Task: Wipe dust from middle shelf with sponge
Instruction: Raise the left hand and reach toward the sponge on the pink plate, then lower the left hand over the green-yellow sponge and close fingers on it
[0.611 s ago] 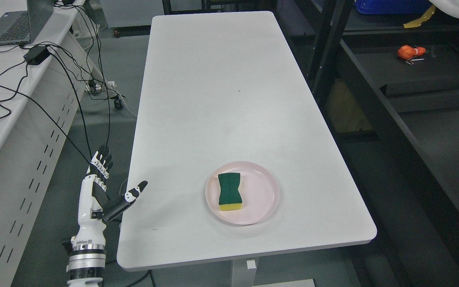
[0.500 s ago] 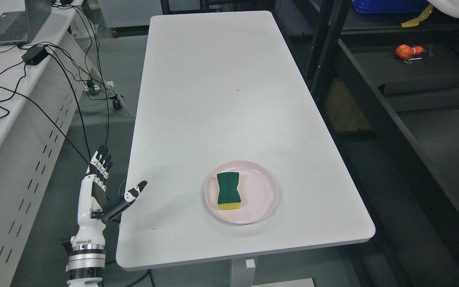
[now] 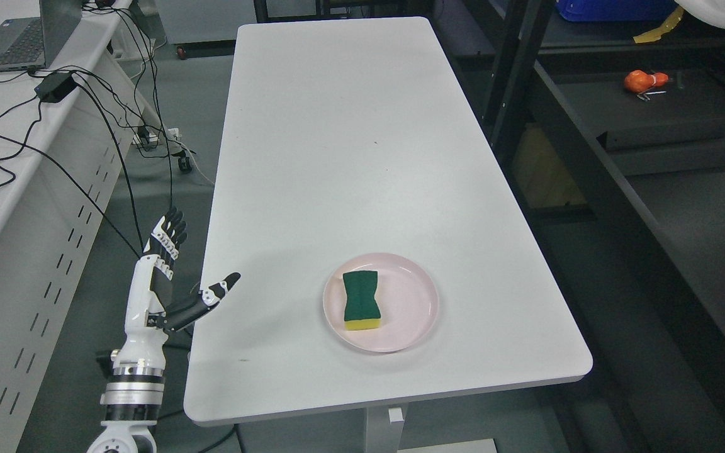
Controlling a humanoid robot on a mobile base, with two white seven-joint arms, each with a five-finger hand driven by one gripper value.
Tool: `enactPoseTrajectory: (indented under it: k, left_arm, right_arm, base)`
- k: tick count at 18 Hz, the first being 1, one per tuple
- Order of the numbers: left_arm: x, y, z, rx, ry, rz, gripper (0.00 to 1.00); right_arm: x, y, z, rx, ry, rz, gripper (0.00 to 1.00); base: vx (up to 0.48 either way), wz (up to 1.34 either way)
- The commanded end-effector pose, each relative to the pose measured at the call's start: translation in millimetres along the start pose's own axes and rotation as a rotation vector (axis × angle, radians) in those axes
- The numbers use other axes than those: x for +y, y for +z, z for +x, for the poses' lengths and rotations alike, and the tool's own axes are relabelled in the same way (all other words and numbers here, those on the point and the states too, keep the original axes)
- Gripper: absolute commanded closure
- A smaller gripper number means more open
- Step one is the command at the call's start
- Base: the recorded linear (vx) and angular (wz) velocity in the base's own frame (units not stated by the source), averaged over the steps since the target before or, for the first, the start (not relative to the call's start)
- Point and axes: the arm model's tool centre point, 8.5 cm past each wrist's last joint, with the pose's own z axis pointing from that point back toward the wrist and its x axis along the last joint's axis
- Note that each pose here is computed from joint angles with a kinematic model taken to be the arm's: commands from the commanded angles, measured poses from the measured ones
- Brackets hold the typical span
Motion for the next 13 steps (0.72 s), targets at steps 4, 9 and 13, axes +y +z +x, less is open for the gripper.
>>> enactPoseTrajectory:
  k: [4, 9, 13]
  left_arm:
    - [18.7, -88.1, 26.3, -0.203, -0.835, -0.547, 0.04]
    - [-63.1, -102.6, 36.5, -0.449, -1.286, -1.007, 0.12]
    - [-83.2, -101.9, 15.6, -0.404, -1.511, -1.184, 0.16]
  right_arm:
    - [-10.0, -0.3, 9.5, -0.022, -0.001, -0.014, 0.00]
    - [-10.0, -0.3, 9.5, -0.022, -0.003, -0.014, 0.00]
    - [-10.0, -0.3, 9.5, -0.022, -0.003, -0.014, 0.00]
  base:
    - [0.000, 0.00]
    - [0.000, 0.00]
    - [0.000, 0.00]
